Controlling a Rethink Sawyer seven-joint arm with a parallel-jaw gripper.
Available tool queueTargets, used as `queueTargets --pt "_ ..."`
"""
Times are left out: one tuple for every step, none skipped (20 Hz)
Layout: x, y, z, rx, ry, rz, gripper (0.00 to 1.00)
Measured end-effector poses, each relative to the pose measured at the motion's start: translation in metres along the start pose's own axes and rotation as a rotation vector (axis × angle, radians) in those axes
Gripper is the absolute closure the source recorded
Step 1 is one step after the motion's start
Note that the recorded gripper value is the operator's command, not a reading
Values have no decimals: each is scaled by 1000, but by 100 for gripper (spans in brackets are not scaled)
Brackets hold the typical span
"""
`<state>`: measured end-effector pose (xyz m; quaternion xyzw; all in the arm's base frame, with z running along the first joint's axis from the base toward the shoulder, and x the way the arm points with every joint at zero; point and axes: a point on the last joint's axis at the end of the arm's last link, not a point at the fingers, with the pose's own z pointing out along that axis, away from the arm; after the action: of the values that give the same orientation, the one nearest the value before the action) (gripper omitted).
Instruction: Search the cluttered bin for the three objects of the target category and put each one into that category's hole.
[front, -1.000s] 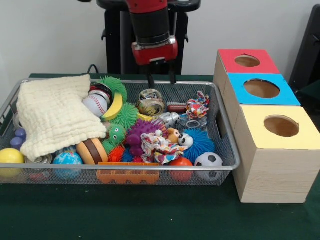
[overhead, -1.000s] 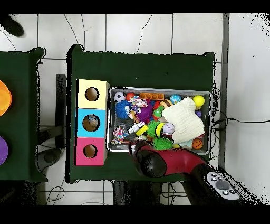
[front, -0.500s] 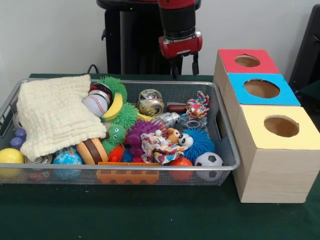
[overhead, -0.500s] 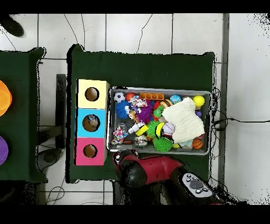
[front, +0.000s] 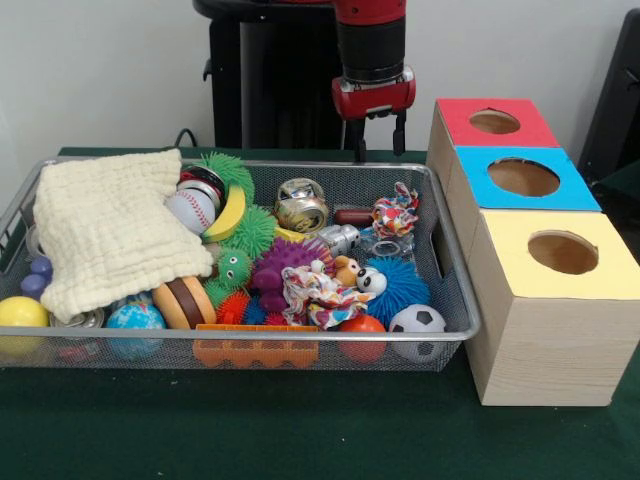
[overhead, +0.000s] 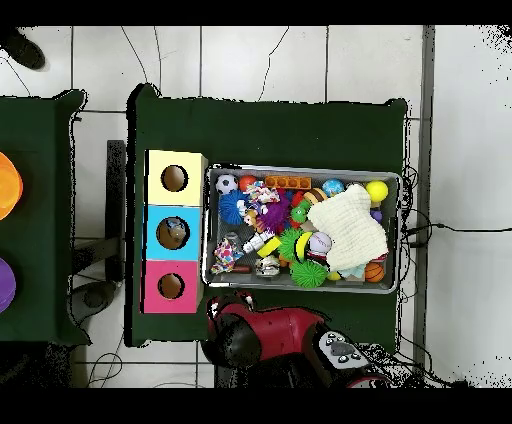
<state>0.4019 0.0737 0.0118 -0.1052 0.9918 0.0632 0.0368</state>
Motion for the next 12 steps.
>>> queueTargets --pt "4 0 4 4 -3 6 0" --pt "6 0 6 5 -6 9 0" --pt "12 0 13 12 -11 23 0" --pt "14 -1 15 15 -12 29 0" --pt "15 -1 16 16 -12 31 0" --pt "17 -1 17 17 -12 35 0" --pt "21 -2 21 21 -12 44 0" --pt "23 -3 22 23 -11 49 0" --pt "25 -3 25 25 -9 55 0" --pt "28 -4 27 26 -6 60 0" --pt "31 -5 29 29 0 68 0" --pt "33 -5 30 29 3 71 0"
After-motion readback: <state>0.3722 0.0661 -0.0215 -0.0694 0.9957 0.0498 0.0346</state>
